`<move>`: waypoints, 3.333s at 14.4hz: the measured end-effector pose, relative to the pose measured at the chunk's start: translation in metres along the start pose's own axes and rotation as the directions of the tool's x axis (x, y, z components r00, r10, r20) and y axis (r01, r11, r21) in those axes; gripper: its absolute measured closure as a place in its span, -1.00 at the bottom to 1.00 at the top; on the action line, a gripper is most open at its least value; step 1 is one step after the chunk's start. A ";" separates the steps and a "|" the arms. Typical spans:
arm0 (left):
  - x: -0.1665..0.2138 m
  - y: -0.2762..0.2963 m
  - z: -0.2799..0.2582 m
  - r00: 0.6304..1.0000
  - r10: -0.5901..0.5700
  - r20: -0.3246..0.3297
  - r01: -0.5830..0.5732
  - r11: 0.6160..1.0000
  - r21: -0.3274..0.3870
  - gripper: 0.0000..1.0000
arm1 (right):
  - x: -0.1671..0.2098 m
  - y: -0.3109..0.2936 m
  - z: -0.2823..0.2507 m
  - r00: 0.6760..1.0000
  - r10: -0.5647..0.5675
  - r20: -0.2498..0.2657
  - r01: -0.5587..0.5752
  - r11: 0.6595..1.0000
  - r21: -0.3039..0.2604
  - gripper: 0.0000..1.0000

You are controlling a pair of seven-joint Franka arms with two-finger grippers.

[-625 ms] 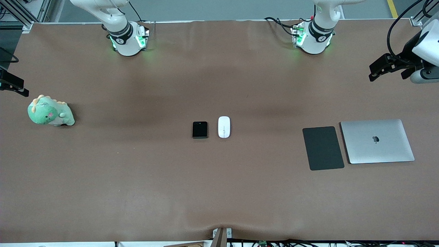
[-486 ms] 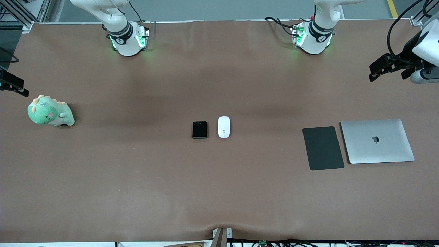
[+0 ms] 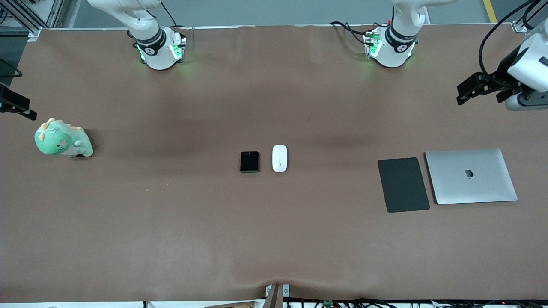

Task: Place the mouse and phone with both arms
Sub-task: 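Reach down and grasp the white mouse with the left gripper, then carry the mouse to the mouse pad while the right gripper reaches the phone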

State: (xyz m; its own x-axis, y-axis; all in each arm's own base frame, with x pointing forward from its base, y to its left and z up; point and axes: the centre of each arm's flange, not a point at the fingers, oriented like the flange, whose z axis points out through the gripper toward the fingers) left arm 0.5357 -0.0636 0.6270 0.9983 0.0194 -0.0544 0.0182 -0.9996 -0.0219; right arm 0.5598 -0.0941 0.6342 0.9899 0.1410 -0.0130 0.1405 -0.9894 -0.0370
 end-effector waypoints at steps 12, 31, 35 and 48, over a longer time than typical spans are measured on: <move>0.070 0.212 0.170 0.999 0.027 0.027 -0.026 0.998 -0.061 -1.00 | 0.000 -0.001 0.005 1.000 -0.002 0.021 0.001 1.000 0.015 -1.00; 0.008 0.452 0.393 0.999 -0.015 -0.030 0.012 0.998 -0.069 -1.00 | 0.016 0.004 0.053 0.990 0.001 0.142 -0.006 0.999 0.035 -1.00; 0.000 0.460 0.415 1.000 -0.017 -0.025 0.015 0.998 -0.059 -0.96 | 0.025 0.003 0.067 0.988 -0.005 0.155 0.000 0.999 0.036 -1.00; -0.009 0.465 0.440 1.000 0.007 -0.012 -0.007 1.000 -0.028 -0.22 | 0.060 -0.106 0.126 0.971 0.025 0.238 -0.039 0.998 0.058 -1.00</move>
State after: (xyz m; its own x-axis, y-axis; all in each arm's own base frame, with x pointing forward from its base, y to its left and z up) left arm 0.5110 -0.5190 0.1781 0.9990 0.0123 -0.0420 0.0125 -0.9999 0.0062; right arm 0.6024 0.0241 0.5120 0.9604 0.1209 -0.2510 0.1002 -0.9905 -0.0939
